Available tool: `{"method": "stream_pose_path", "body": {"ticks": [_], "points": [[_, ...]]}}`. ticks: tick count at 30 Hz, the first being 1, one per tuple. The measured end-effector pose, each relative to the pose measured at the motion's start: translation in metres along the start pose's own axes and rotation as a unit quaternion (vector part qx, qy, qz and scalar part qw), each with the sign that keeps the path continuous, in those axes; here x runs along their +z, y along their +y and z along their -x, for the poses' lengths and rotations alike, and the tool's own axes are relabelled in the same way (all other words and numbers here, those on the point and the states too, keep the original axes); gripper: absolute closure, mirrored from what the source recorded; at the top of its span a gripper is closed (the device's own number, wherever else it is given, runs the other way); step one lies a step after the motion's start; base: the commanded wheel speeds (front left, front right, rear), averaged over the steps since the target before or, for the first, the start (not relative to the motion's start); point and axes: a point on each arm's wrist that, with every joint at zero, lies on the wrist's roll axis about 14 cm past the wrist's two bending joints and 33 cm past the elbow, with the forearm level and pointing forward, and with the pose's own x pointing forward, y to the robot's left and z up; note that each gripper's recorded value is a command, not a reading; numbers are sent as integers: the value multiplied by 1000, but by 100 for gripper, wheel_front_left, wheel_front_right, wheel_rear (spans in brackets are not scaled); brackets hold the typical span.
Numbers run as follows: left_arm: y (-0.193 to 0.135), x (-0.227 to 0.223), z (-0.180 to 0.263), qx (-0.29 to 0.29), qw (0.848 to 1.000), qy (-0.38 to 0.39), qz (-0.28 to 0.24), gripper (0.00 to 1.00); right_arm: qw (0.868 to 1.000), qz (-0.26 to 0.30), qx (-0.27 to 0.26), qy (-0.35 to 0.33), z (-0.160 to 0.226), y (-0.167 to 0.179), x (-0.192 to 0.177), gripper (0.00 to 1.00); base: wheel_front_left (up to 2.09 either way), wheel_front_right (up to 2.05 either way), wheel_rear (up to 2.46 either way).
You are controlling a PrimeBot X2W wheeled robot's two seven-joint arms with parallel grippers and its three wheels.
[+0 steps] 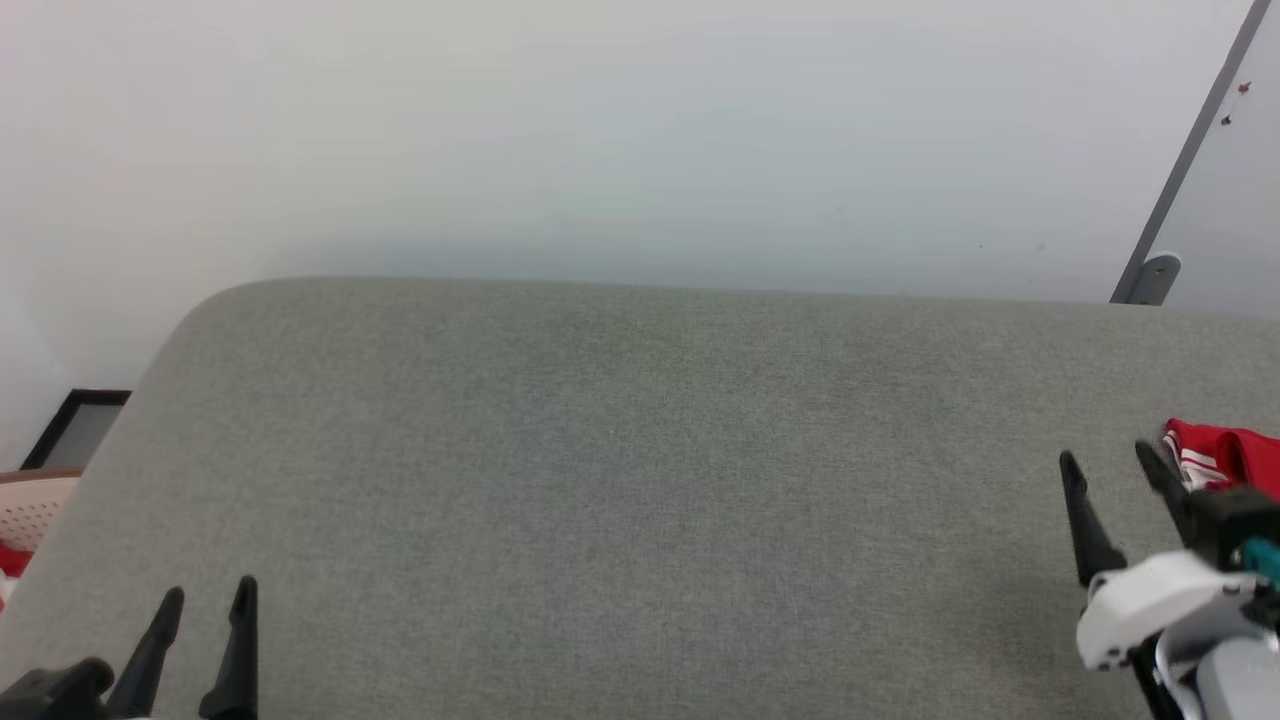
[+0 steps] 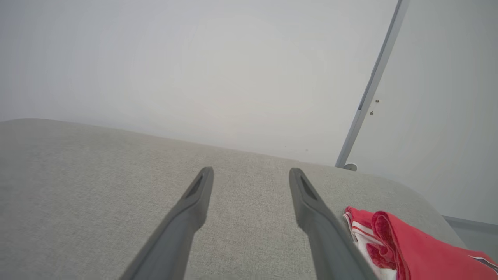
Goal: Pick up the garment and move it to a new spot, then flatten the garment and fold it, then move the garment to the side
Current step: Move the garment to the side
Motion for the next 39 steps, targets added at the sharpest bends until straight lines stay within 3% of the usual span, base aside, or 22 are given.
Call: {"method": "stream_pose_path", "body": {"ticks": [16,39], "points": [[9,-7,11,18,1000,6,-16,0,999,-36,-25,9,49,16,-25,0,0,0,0],[-13,-19,9,-29,999,33,-26,0,999,-45,-30,-1,64,26,-23,0,0,0,0]]}}
